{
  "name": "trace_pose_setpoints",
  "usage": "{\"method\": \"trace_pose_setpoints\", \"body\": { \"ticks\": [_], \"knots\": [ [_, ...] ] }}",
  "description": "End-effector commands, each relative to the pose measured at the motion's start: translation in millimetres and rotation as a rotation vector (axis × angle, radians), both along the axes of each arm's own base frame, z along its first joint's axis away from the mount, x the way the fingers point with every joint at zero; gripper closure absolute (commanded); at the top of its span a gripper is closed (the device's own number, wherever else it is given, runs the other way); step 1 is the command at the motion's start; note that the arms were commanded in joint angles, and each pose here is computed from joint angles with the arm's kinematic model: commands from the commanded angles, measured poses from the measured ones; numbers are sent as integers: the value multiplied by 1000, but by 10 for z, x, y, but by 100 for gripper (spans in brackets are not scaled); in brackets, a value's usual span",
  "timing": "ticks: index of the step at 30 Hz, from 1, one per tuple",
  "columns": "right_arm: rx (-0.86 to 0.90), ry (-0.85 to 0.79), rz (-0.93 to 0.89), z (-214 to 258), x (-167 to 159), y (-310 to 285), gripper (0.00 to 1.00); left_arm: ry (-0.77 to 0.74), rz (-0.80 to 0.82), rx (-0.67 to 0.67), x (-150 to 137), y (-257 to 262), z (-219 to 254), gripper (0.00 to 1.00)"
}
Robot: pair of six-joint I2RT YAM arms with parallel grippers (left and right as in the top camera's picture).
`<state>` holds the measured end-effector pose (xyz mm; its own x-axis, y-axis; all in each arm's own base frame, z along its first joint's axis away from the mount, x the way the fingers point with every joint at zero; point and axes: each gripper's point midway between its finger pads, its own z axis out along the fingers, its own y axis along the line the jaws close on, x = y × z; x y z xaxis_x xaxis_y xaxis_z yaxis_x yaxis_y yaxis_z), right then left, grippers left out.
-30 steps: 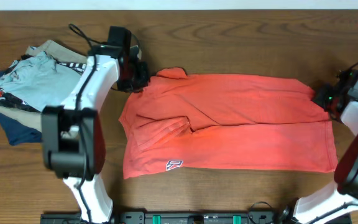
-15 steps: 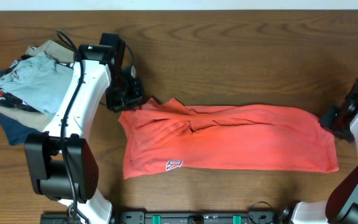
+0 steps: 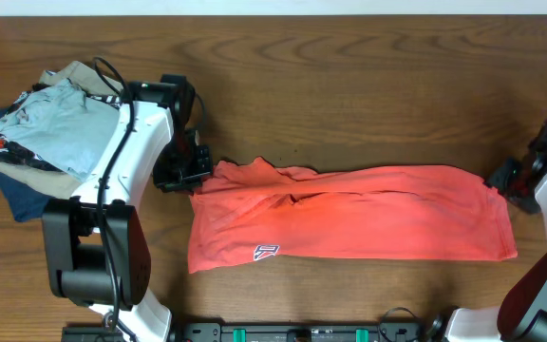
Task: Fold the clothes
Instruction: 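Fold the far half toward the near edge with both grippers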
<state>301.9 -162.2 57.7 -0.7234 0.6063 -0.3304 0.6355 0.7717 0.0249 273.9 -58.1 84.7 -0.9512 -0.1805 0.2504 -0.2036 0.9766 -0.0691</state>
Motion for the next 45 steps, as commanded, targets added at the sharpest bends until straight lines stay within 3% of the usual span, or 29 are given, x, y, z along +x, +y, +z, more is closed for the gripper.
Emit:
{"method": "trace_pose_setpoints", "body": {
  "ticks": [1, 13, 18, 22, 24, 29, 39, 45],
  "knots": [
    [84, -81, 115, 39, 166, 173, 39, 27, -21, 32, -92, 65, -71, 94],
    [149, 26, 109, -426, 114, 207, 46, 1, -18, 22, -43, 47, -155, 94],
    [155, 30, 109, -473, 122, 208, 64, -8, -18, 21, -23, 44, -159, 94],
    [145, 14, 105, -424, 138, 178, 92, -17, -18, 20, -2, 42, -164, 94],
    [133, -7, 97, -348, 160, 128, 98, -27, -18, 18, 23, 39, -167, 94],
    [81, -97, 77, -6, 277, -28, 99, -73, -18, 13, 147, 24, -121, 94],
    [-30, -275, 84, 726, 463, -157, 99, -292, -10, -86, 724, -174, 294, 94],
    [-7, -159, 64, 608, 200, -93, 99, -203, -2, -126, 513, -233, 314, 94]
  ]
}}
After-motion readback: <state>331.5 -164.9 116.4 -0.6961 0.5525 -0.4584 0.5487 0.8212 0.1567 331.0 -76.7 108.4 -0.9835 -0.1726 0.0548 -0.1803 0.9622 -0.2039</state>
